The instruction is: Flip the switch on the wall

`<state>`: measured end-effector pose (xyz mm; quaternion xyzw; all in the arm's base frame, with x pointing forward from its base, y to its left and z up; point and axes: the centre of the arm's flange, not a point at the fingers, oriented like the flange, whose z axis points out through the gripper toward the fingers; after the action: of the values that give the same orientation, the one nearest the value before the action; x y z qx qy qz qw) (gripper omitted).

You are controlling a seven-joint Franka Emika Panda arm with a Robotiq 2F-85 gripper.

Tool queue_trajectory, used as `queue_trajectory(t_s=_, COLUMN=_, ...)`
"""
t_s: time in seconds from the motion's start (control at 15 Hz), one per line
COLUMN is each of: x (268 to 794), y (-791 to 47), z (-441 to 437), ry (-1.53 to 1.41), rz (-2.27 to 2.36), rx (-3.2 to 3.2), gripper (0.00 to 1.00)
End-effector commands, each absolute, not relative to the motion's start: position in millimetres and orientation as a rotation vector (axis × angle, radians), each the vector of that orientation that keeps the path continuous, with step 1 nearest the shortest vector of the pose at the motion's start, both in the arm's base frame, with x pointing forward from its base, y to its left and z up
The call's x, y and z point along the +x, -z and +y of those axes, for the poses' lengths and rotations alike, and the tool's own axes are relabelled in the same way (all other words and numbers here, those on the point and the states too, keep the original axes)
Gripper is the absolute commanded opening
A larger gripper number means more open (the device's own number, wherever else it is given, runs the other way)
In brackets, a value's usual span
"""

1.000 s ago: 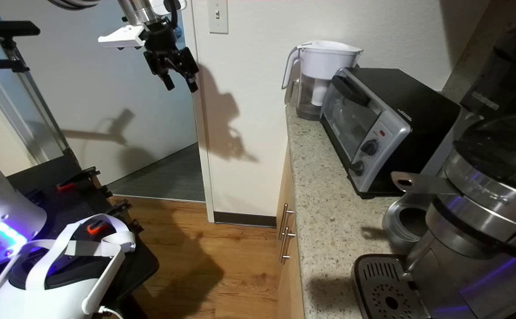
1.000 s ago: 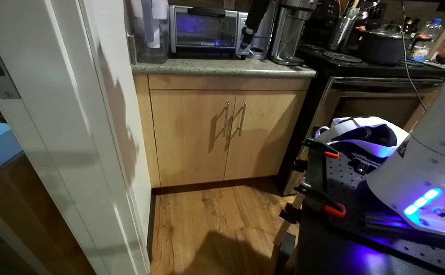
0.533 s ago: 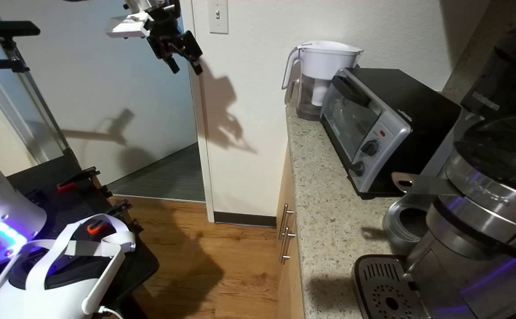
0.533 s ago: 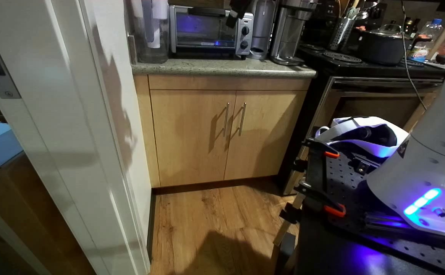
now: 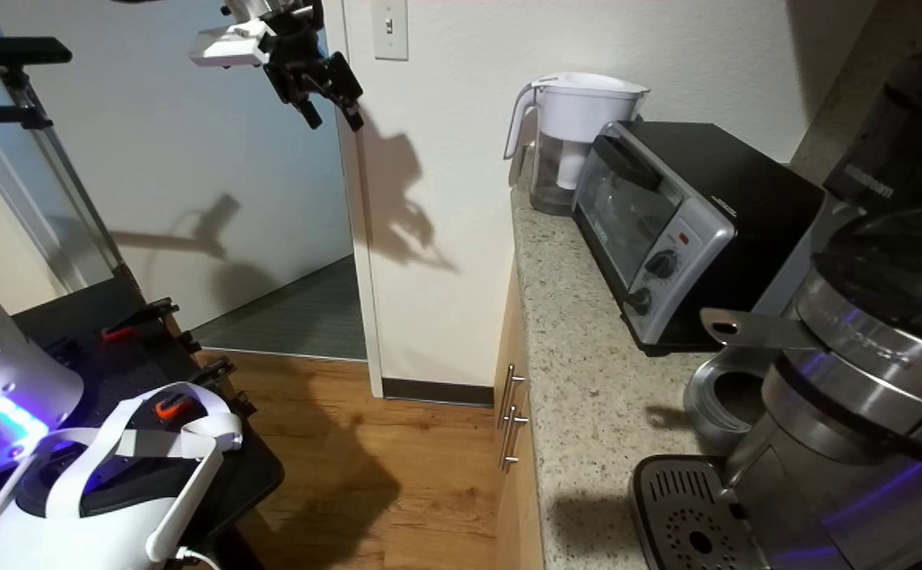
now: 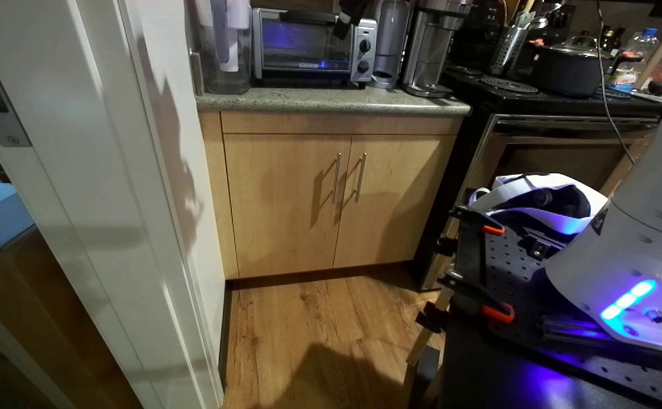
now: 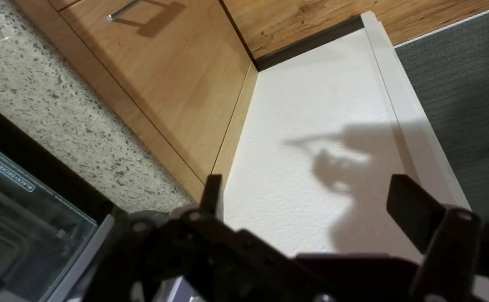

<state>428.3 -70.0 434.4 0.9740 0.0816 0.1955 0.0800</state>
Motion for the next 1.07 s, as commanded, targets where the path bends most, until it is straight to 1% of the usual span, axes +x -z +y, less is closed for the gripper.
queue_trajectory(t_s=0.0, x=430, y=-436, z=-70, ry=-0.612, rz=0.243, rx=2.925, gripper=1.0)
queue_trajectory(t_s=0.27, x=441, y=-447, z=-51, ry=-0.716, rz=0.254, rx=2.984, gripper=1.0)
queue_trajectory(t_s=0.53, x=460, y=-469, z=-32, ry=-0.929, rz=0.307, rx=3.002, gripper=1.0)
queue_trajectory(t_s=1.0, x=482, y=-511, z=-30, ry=-1.161, rz=0.404, rx=2.976, gripper=1.0)
